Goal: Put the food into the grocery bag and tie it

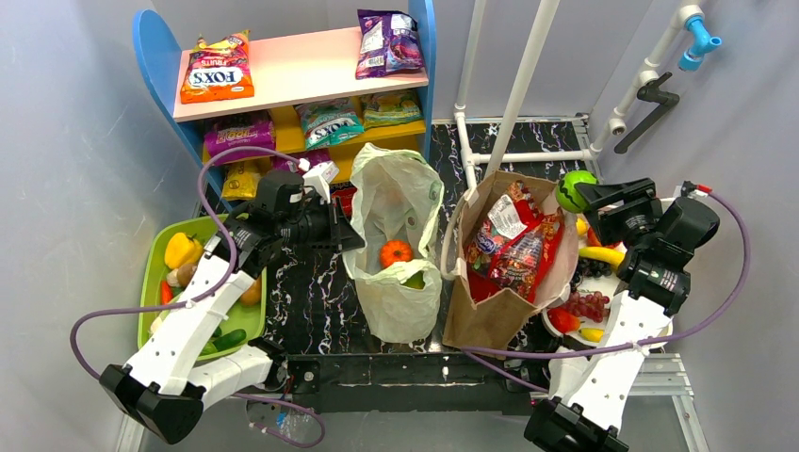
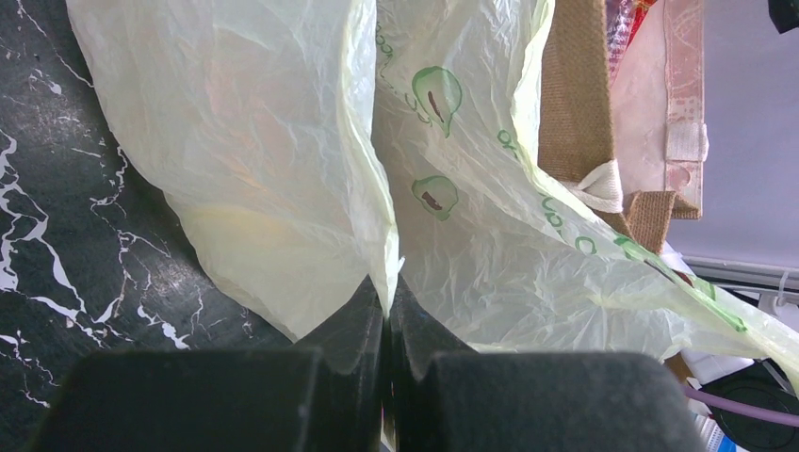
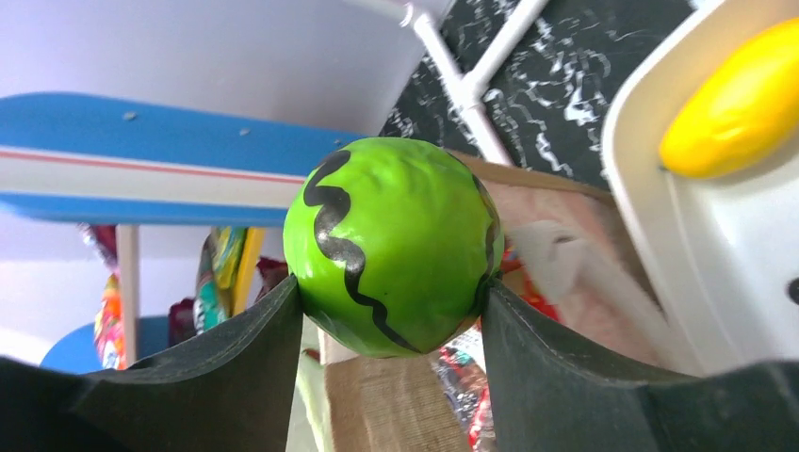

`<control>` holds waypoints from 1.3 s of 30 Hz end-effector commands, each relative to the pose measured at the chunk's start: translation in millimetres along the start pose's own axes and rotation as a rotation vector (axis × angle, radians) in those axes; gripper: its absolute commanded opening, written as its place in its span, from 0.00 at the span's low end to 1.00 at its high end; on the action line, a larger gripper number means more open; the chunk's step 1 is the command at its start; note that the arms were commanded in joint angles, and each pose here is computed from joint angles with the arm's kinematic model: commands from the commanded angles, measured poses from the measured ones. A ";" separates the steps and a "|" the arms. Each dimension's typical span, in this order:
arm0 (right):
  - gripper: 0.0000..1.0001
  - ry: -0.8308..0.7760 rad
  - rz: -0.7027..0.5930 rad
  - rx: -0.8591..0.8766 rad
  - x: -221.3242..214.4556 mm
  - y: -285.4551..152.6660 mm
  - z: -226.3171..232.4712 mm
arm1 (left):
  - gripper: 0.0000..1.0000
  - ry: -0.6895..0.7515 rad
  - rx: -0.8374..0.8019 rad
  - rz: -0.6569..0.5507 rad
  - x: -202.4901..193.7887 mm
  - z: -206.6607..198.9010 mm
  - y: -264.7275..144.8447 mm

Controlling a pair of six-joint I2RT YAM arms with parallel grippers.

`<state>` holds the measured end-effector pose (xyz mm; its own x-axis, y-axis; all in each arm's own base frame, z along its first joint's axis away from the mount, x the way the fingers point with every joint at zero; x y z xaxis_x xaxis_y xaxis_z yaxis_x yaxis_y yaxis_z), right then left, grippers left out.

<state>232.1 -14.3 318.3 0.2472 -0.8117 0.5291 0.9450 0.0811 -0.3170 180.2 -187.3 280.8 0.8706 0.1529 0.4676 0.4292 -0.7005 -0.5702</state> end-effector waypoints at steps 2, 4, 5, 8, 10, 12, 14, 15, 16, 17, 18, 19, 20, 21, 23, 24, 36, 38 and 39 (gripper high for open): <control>0.40 -0.074 0.026 0.224 7.8 -19.4 53.6 | 0.00 -0.006 -0.013 -0.009 3.9 -2.5 4.1; 0.40 -0.073 0.037 0.264 8.9 -22.0 62.5 | 0.00 -0.009 -0.016 -0.012 4.9 -2.7 5.3; 0.40 -0.070 0.043 0.287 9.1 -23.0 66.7 | 0.00 -0.011 -0.017 -0.013 5.3 -2.8 6.1; 0.40 -0.080 0.052 0.332 9.3 -25.6 78.5 | 0.00 -0.013 -0.025 -0.015 6.7 -4.0 8.0; 0.40 -0.108 0.071 0.368 6.4 -26.7 89.1 | 0.00 -0.015 -0.028 -0.015 8.1 -4.5 9.8; 0.40 -0.134 0.114 0.408 0.1 -27.0 101.7 | 0.00 -0.018 -0.029 -0.014 8.9 -4.6 11.5; 0.40 -0.165 0.179 0.455 -10.1 -26.4 117.7 | 0.00 -0.022 -0.032 -0.016 10.0 -5.1 12.9; 0.40 -0.180 0.215 0.479 -17.1 -26.7 126.4 | 0.00 -0.024 -0.034 -0.017 10.6 -5.5 13.3; 0.40 -0.194 0.244 0.499 -23.0 -26.9 134.1 | 0.00 -0.027 -0.035 -0.017 10.6 -5.4 14.1; 0.40 -0.209 0.261 0.510 -27.6 -26.0 139.4 | 0.00 -0.028 -0.037 -0.019 10.9 -5.5 14.5; 0.40 -0.226 0.280 0.527 -33.9 -27.6 146.5 | 0.00 -0.031 -0.038 -0.018 10.8 -5.5 14.9; 0.40 -0.243 0.295 0.548 -40.4 -30.0 153.8 | 0.00 -0.033 -0.039 -0.019 10.6 -5.7 15.0; 0.40 -0.253 0.311 0.570 -46.4 -32.5 159.2 | 0.00 -0.033 -0.040 -0.021 10.9 -5.7 14.9; 0.40 -0.260 0.324 0.591 -52.6 -34.7 164.2 | 0.00 -0.035 -0.036 -0.020 10.4 -4.6 15.8; 0.40 -0.275 0.354 0.638 -66.6 -37.2 174.4 | 0.00 -0.038 -0.031 -0.020 10.0 -3.3 16.2; 0.40 -0.282 0.383 0.664 -76.4 -38.9 179.7 | 0.00 -0.039 -0.031 -0.021 10.3 -3.4 16.5; 0.43 -0.398 0.589 0.769 -150.4 -41.0 219.4 | 0.00 -0.036 -0.035 -0.037 11.7 -5.6 12.6; 0.45 -0.416 0.615 0.767 -160.1 -39.2 221.9 | 0.00 -0.037 -0.035 -0.039 11.5 -5.7 11.9; 0.51 -0.420 0.625 0.759 -164.1 -37.2 222.0 | 0.00 -0.036 -0.035 -0.039 11.3 -5.7 11.7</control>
<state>203.0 232.5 393.3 0.7261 -0.2499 0.6405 0.4659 0.8640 -0.1911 197.2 -199.5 281.5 0.8670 0.2023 0.4553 0.4483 -0.7156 -0.5357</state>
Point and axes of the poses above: each gripper's point midway between its finger pads, its own y axis out along the fingers, its own z axis along the line the jaws close on, x = y × z, the point moved 3 cm from there along -y, back along the fingers, and after that the axes turned 8 degrees about -y, right-handed, at the moved point
